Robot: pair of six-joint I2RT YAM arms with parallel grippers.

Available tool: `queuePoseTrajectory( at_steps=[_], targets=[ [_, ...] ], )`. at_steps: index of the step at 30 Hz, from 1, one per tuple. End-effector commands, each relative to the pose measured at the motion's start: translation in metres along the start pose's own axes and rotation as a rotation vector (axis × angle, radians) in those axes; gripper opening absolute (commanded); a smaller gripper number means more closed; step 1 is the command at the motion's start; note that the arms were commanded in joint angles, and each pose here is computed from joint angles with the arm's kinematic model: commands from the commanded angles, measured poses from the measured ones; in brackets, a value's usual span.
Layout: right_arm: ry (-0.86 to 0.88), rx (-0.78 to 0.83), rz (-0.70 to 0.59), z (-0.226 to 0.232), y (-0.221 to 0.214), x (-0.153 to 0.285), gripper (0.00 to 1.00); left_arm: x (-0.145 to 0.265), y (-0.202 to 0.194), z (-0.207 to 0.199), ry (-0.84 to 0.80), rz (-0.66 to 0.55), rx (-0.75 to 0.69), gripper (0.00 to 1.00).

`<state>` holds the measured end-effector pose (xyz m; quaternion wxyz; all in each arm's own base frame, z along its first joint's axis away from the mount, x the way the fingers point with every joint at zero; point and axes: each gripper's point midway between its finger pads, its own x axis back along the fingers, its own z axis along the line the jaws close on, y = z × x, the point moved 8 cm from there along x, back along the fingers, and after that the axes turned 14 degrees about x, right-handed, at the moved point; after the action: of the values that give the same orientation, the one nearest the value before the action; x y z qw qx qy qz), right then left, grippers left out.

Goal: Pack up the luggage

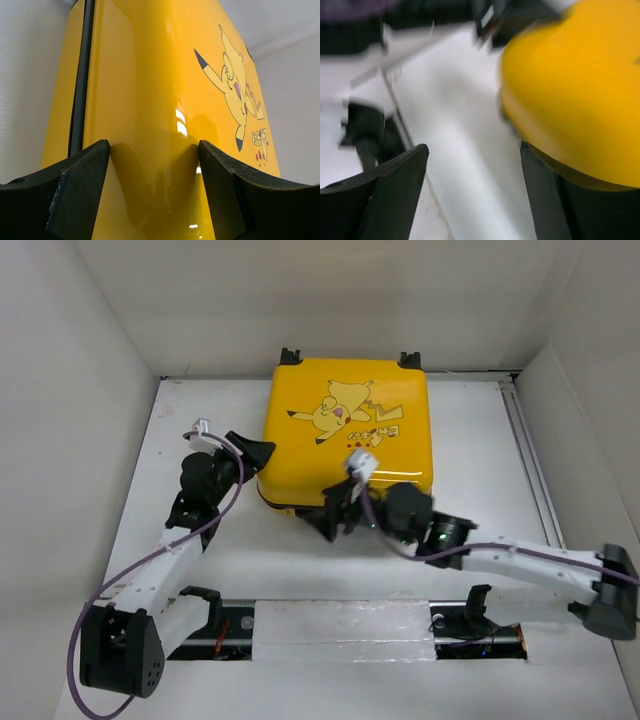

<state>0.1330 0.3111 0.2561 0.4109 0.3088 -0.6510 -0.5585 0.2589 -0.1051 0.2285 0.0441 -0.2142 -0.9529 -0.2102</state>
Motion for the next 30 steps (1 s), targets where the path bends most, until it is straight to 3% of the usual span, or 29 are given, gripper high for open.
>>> queuePoseTrajectory(
  at_steps=[1,2,5,7,10,12,16,18,21,24,30],
  targets=[
    [-0.264,-0.029,-0.02,-0.065,0.008,0.038,0.78,0.01,-0.016,0.008,0.033,0.069,0.002,0.66],
    [-0.324,-0.053,-0.076,-0.081,0.019,0.054,0.49,0.01,-0.015,0.009,0.038,0.057,0.002,0.65],
    [-0.703,-0.129,-0.096,-0.16,0.016,0.09,0.0,0.014,-0.012,0.011,0.056,0.015,0.0,0.63],
    [-0.955,-0.167,-0.089,-0.213,0.013,0.121,0.0,0.015,-0.01,0.015,0.068,-0.014,-0.013,0.62],
    [-1.159,-0.26,-0.004,-0.27,-0.017,0.142,0.0,0.018,-0.009,0.015,0.066,-0.037,-0.015,0.61],
    [-1.18,-0.322,0.042,-0.292,-0.038,0.139,0.0,0.018,-0.012,0.023,0.089,-0.037,-0.012,0.59],
    [-1.143,-0.382,0.082,-0.309,-0.065,0.129,0.0,0.022,-0.008,0.034,0.151,-0.113,-0.003,0.58],
    [-1.024,-0.386,0.058,-0.309,-0.069,0.114,0.0,0.028,0.004,0.045,0.204,-0.257,0.003,0.58],
    [-0.931,-0.41,0.099,-0.318,-0.074,0.092,0.0,0.032,0.007,0.05,0.21,-0.316,0.012,0.57],
    [-0.859,-0.424,0.131,-0.32,-0.082,0.071,0.0,0.024,0.004,0.057,0.255,-0.284,0.012,0.57],
    [-0.643,-0.397,0.148,-0.335,-0.08,0.019,0.0,-0.009,-0.024,0.071,0.256,-0.064,-0.016,0.42]
  ],
)
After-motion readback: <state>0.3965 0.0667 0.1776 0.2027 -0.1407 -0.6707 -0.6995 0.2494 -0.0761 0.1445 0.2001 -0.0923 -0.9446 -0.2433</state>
